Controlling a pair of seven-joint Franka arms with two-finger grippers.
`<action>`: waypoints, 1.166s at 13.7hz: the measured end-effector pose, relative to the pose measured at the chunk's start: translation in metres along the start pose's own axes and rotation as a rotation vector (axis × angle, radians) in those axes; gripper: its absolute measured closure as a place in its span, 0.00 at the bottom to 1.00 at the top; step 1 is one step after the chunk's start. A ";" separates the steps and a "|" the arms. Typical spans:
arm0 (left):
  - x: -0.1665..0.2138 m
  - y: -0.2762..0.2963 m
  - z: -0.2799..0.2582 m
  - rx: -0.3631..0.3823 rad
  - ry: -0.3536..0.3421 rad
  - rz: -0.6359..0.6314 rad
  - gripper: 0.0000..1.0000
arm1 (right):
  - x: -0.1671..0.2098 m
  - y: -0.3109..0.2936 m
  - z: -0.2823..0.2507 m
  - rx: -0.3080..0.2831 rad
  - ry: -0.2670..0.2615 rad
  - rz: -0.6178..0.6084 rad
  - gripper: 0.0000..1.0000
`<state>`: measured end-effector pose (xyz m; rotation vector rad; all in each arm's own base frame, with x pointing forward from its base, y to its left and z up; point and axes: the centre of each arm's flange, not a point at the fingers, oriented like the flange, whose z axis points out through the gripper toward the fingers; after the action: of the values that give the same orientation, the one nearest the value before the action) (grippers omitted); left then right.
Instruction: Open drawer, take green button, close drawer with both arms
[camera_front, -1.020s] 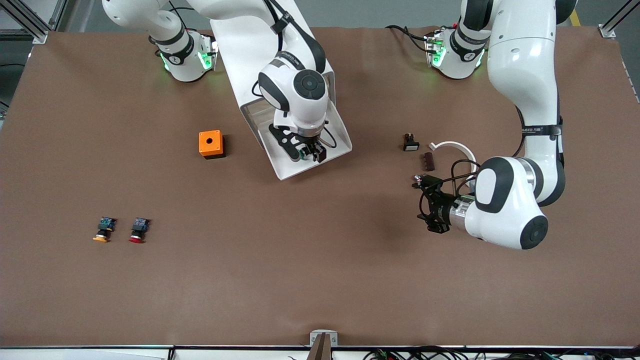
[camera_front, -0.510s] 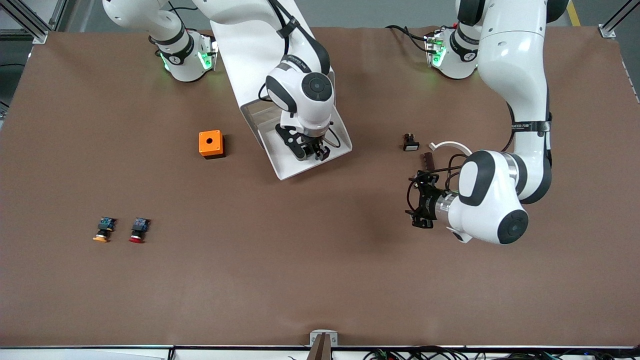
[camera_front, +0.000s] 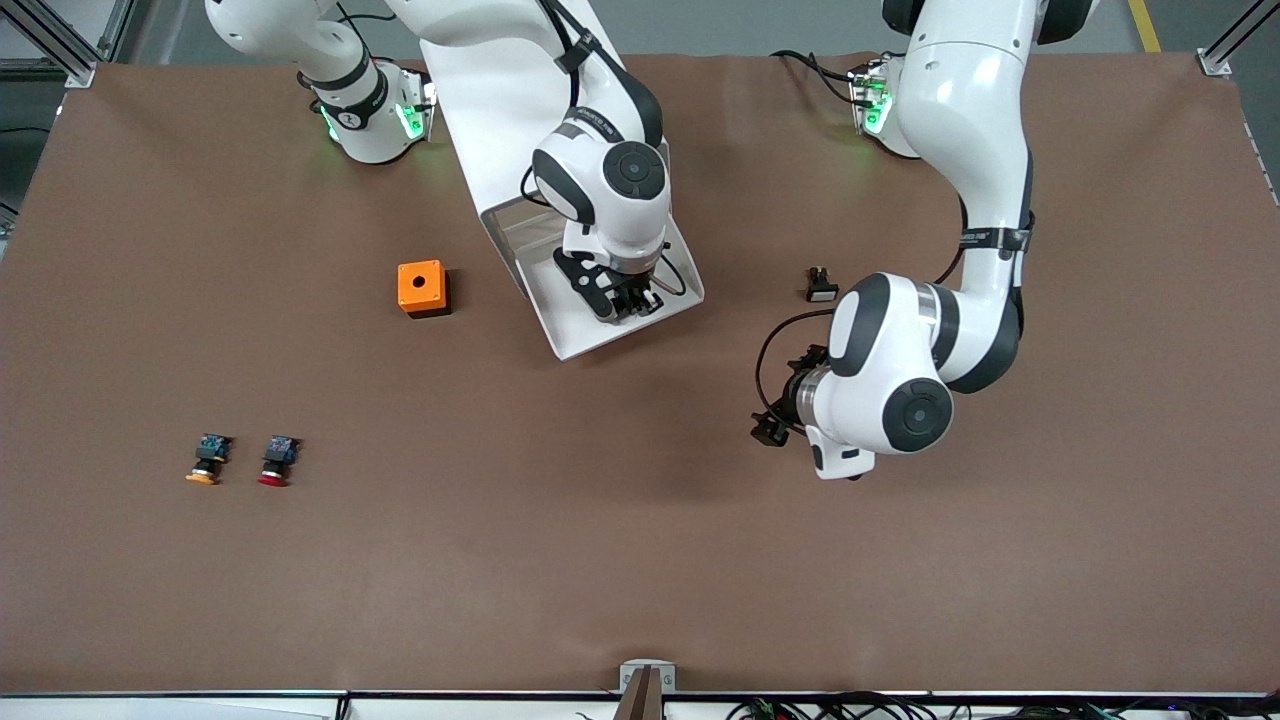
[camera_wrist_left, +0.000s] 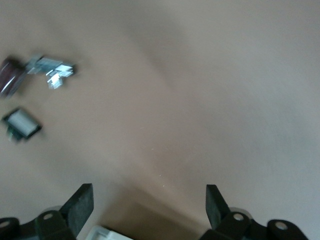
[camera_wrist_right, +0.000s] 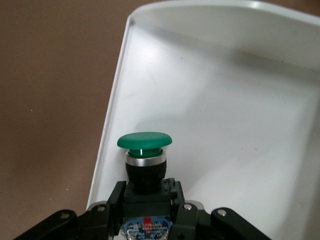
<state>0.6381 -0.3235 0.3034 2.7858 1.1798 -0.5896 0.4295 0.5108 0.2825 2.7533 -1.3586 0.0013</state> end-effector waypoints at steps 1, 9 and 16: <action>-0.003 0.003 0.005 -0.006 0.001 0.081 0.01 | 0.006 -0.003 -0.008 -0.013 -0.005 -0.014 0.59; -0.085 0.029 0.108 -0.057 0.135 0.356 0.00 | 0.191 -0.019 -0.094 0.008 -0.074 -0.394 0.59; -0.186 0.031 0.170 -0.006 0.115 0.465 0.00 | 0.425 0.051 -0.029 0.032 -0.082 -0.655 0.59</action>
<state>0.4875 -0.5056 0.2116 2.9670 0.5036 -0.3843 0.6487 0.1448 0.3288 3.1076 -0.4132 -0.1260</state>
